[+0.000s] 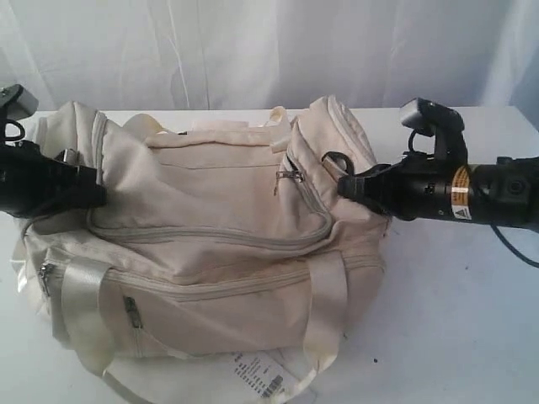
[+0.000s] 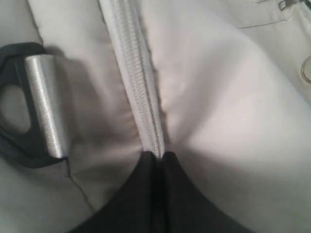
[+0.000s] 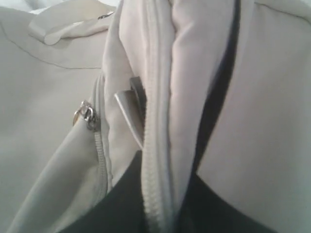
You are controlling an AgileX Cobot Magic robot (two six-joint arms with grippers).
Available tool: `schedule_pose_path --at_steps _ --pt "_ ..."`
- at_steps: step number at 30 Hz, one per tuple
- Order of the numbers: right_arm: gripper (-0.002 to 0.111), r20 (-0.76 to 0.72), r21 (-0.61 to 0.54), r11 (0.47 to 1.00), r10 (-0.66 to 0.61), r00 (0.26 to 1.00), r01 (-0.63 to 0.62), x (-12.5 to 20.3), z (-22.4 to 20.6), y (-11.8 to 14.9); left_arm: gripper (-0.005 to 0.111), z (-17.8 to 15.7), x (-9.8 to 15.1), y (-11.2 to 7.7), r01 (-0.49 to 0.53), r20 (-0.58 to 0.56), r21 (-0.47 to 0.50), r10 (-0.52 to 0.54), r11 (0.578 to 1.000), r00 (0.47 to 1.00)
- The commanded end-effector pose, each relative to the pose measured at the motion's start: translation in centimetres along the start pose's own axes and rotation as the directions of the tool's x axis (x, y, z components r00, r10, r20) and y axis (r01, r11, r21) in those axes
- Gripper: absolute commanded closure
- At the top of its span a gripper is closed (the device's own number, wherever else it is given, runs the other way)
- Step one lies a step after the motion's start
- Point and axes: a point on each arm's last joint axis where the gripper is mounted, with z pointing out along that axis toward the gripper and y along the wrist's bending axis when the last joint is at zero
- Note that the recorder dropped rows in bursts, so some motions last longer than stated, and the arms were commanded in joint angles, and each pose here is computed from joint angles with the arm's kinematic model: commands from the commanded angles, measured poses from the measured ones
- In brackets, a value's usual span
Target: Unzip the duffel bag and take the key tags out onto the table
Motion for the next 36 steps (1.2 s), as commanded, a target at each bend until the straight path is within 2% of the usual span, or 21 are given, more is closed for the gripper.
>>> schedule_pose_path --at_steps 1,4,6,9,12,15,16,19,20,23,27,29,33,36 --pt "0.108 -0.123 -0.077 0.988 -0.144 0.982 0.135 0.7 -0.8 1.3 0.107 -0.1 -0.3 0.1 -0.03 0.023 -0.036 0.031 0.999 0.999" --pt "0.108 -0.233 -0.09 0.99 -0.131 0.964 0.113 1.1 -1.9 2.1 0.107 -1.6 -2.3 -0.5 -0.07 0.117 -0.071 0.078 0.995 0.99" --pt "0.108 -0.239 -0.093 0.988 -0.143 0.96 0.124 0.8 -2.4 2.5 0.107 -2.7 -3.2 -1.1 -0.098 0.162 -0.08 0.11 0.992 0.981" --pt "0.108 -0.21 -0.099 0.984 -0.165 0.964 0.147 0.2 -3.1 3.2 0.107 -4.7 -3.8 -3.1 -0.195 0.166 -0.004 0.193 0.981 0.967" --pt "0.108 -0.2 -0.106 0.982 -0.173 0.964 0.154 0.0 -3.3 3.4 0.101 -6.4 -3.6 -4.1 -0.309 0.145 -0.002 0.306 0.951 0.941" --pt "0.108 -0.196 -0.105 0.982 -0.176 0.965 0.157 -0.1 -3.4 3.5 0.084 -7.9 -3.0 -5.2 -0.384 0.127 0.024 0.378 0.923 0.917" --pt "0.108 -0.196 -0.105 0.982 -0.176 0.965 0.157 -0.1 -3.4 3.5 0.075 -8.5 -2.8 -5.6 -0.395 0.128 0.044 0.387 0.917 0.913" --pt "0.108 -0.196 -0.105 0.982 -0.176 0.965 0.157 -0.1 -3.4 3.5 0.05 -9.9 -2.2 -7.4 -0.393 0.149 0.17 0.371 0.904 0.917" --pt "0.108 -0.196 -0.105 0.982 -0.176 0.965 0.157 -0.1 -3.4 3.5 0.043 -10.1 -2.1 -8.1 -0.404 0.175 0.23 0.37 0.886 0.912" --pt "0.108 -0.192 -0.104 0.983 -0.169 0.967 0.151 -0.2 -3.4 3.5 0.036 -10.7 -2.7 -9.8 -0.427 0.301 0.358 0.331 0.83 0.894" --pt "0.108 -0.183 -0.141 0.981 -0.157 0.97 0.132 -0.2 -3.4 3.9 0.04 -9.3 -3.6 -11.5 -0.466 0.421 0.39 0.296 0.794 0.857" --pt "0.108 -0.174 -0.153 0.981 -0.145 0.974 0.119 -0.3 -3.4 4.1 0.04 -7.6 -4.0 -12.3 -0.477 0.457 0.37 0.291 0.797 0.841" --pt "0.108 -0.174 -0.157 0.981 -0.144 0.974 0.117 -0.3 -3.4 4.1 0.041 -3.1 -4.2 -13.4 -0.488 0.472 0.327 0.308 0.809 0.826" --pt "0.108 -0.172 -0.157 0.981 -0.142 0.975 0.115 -0.3 -3.4 4.1 0.041 0.5 -3.4 -14.5 -0.555 0.441 0.331 0.395 0.763 0.806"
